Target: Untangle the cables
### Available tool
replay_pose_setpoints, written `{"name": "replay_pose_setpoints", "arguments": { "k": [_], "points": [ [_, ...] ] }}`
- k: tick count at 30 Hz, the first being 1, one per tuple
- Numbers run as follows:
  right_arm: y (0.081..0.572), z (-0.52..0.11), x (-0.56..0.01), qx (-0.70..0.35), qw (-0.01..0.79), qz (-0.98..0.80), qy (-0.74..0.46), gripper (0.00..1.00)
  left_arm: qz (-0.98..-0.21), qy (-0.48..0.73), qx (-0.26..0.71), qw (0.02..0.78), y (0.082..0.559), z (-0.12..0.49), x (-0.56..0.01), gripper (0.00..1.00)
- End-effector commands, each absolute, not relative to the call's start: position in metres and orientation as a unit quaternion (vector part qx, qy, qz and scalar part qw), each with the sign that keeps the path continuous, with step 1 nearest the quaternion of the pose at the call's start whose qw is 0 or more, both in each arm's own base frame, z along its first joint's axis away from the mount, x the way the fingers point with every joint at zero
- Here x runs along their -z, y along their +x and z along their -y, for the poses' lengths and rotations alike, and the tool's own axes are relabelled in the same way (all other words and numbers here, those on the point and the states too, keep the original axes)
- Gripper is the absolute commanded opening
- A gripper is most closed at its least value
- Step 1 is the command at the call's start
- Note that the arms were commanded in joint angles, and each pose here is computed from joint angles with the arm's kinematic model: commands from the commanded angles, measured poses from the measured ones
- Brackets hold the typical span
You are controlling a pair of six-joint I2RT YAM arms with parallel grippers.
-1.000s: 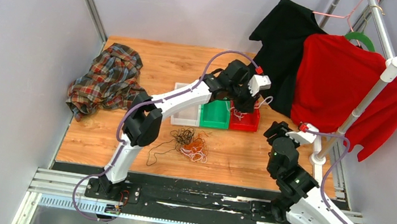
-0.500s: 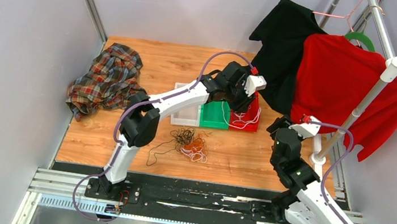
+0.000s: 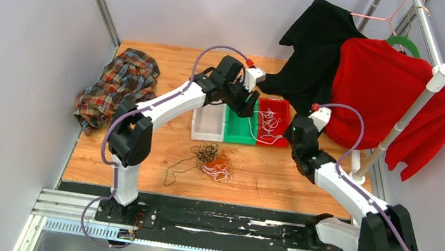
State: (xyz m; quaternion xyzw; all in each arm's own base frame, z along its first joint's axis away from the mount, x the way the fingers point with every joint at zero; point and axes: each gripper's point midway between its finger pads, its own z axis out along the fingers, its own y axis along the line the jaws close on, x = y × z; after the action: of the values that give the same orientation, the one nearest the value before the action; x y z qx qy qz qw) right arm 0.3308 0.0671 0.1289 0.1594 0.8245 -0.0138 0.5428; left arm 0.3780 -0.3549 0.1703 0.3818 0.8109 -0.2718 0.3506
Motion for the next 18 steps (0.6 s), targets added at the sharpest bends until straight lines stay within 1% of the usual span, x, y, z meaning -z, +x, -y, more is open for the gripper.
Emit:
{"name": "replay_pose_setpoints", "arguments": {
  "k": [1,4,10,14,16,18],
  "points": [
    [0.363,-0.078,-0.149,0.010,0.570,-0.811,0.133,0.55,-0.811,0.377,0.306,0.325,0.360,0.368,-0.160,0.59],
    [0.372,-0.077,-0.141,0.032,0.562,-0.818,0.121,0.52,-0.815,0.357,0.325,0.320,0.362,0.371,-0.154,0.59],
    [0.381,-0.078,-0.140,0.048,0.562,-0.819,0.106,0.39,-0.824,0.334,0.343,0.303,0.363,0.377,-0.138,0.59],
    [0.381,-0.078,-0.139,0.049,0.564,-0.818,0.098,0.34,-0.827,0.330,0.347,0.294,0.365,0.380,-0.125,0.59],
    [0.381,-0.079,-0.138,0.047,0.563,-0.820,0.095,0.30,-0.828,0.330,0.349,0.291,0.365,0.381,-0.118,0.59],
    [0.382,-0.081,-0.136,0.044,0.562,-0.821,0.090,0.23,-0.826,0.329,0.355,0.290,0.365,0.383,-0.115,0.59]
  ]
}}
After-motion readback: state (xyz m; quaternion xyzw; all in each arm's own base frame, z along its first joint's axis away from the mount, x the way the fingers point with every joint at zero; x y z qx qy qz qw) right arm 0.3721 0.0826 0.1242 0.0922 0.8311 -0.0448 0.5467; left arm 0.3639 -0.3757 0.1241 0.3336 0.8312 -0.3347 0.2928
